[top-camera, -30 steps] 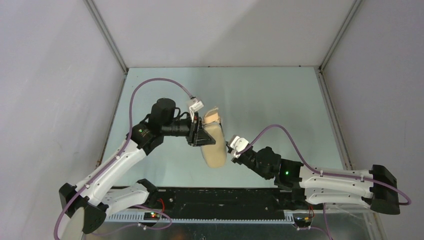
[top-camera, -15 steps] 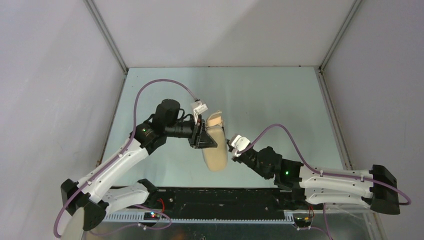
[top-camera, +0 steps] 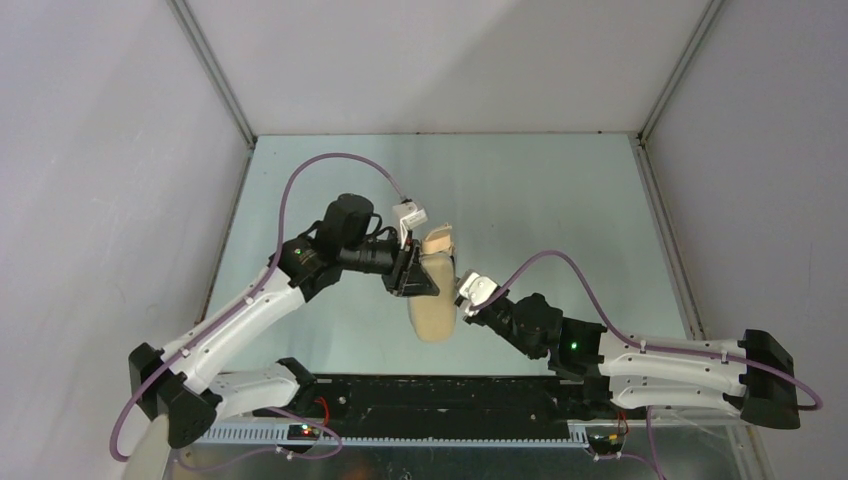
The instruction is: Open the umbrella
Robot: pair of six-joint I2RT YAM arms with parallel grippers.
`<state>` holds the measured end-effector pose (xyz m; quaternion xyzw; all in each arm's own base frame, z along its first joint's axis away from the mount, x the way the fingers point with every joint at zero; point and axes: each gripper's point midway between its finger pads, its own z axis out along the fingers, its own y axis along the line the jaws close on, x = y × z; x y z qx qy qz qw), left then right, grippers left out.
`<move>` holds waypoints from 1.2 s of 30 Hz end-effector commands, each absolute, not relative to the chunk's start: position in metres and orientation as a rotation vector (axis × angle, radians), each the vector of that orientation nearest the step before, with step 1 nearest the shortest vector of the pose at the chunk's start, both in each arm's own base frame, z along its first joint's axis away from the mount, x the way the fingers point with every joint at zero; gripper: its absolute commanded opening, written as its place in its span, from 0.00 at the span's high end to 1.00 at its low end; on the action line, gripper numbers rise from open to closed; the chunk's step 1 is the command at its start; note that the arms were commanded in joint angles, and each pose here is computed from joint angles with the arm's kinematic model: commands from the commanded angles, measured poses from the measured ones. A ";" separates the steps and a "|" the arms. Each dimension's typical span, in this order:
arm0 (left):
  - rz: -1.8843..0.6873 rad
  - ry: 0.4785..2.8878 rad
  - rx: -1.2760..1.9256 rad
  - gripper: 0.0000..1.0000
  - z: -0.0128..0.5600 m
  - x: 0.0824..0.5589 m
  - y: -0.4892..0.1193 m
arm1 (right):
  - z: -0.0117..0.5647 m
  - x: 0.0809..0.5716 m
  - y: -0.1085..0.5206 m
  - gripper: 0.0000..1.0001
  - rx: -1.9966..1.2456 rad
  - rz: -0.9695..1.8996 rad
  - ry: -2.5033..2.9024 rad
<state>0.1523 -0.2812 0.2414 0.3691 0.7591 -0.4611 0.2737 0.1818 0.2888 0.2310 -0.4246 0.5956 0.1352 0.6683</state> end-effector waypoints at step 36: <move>-1.196 1.901 0.432 1.00 0.283 0.218 -0.262 | 0.293 0.189 0.311 0.00 -0.541 0.767 1.454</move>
